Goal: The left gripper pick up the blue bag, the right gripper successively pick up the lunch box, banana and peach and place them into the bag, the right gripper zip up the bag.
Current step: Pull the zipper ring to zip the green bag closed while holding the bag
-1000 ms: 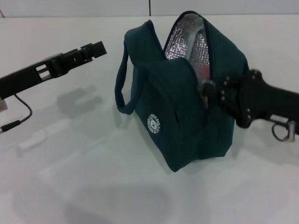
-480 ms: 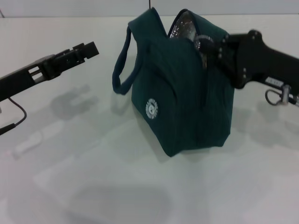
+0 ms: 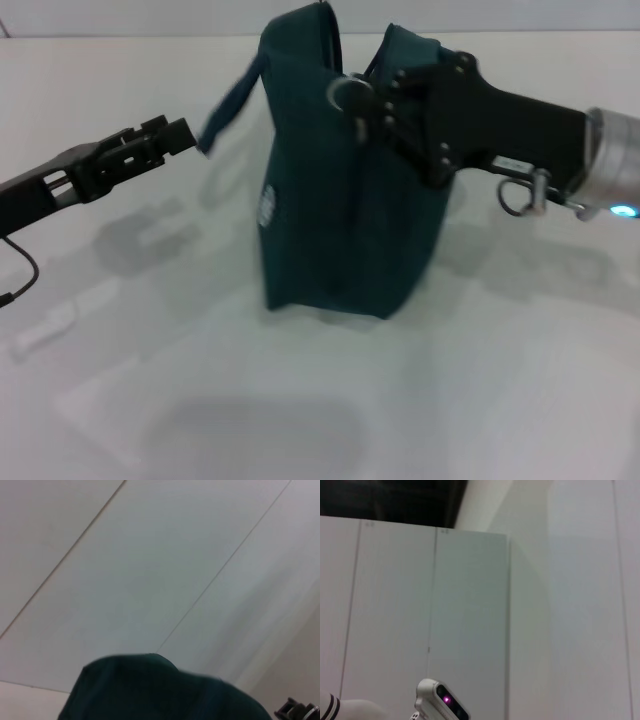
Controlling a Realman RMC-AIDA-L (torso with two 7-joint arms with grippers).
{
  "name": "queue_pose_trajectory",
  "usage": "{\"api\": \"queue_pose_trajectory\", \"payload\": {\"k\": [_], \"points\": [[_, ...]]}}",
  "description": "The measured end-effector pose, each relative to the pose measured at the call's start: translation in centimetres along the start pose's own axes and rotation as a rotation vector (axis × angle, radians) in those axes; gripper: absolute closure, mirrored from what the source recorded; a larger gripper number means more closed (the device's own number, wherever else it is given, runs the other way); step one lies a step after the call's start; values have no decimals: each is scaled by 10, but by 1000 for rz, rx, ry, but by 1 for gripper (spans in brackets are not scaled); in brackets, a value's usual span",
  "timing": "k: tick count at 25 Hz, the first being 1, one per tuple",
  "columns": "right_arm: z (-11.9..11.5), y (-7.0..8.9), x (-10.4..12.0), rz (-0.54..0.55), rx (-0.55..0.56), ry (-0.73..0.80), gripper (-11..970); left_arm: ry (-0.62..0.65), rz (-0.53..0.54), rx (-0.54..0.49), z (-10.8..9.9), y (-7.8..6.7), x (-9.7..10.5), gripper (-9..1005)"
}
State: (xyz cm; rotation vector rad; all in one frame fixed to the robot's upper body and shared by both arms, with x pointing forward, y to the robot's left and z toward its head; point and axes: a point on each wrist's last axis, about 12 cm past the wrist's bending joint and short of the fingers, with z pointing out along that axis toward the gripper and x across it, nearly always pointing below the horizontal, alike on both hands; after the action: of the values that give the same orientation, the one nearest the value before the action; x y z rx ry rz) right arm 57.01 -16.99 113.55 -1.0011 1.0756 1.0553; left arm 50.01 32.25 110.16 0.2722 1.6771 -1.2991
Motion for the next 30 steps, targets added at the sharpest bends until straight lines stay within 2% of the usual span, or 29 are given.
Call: {"api": "queue_pose_trajectory", "payload": {"k": [3,10,16,18,30], "points": [[9,-4,-3,-2,3,5,952,1,-4,4,-3,-1,2,105],[8,-4,0,17,18,21,952,10,5,27,-3,-4,5,106],[11,2,8,35,-5,55,953,22,11,43,5,-5,6,106],[12,3,8,33,-7,57,953,71,16,63,18,-5,7,106],[12,2,9,31,4,63,952,142,-8,54,38,2,11,107]]}}
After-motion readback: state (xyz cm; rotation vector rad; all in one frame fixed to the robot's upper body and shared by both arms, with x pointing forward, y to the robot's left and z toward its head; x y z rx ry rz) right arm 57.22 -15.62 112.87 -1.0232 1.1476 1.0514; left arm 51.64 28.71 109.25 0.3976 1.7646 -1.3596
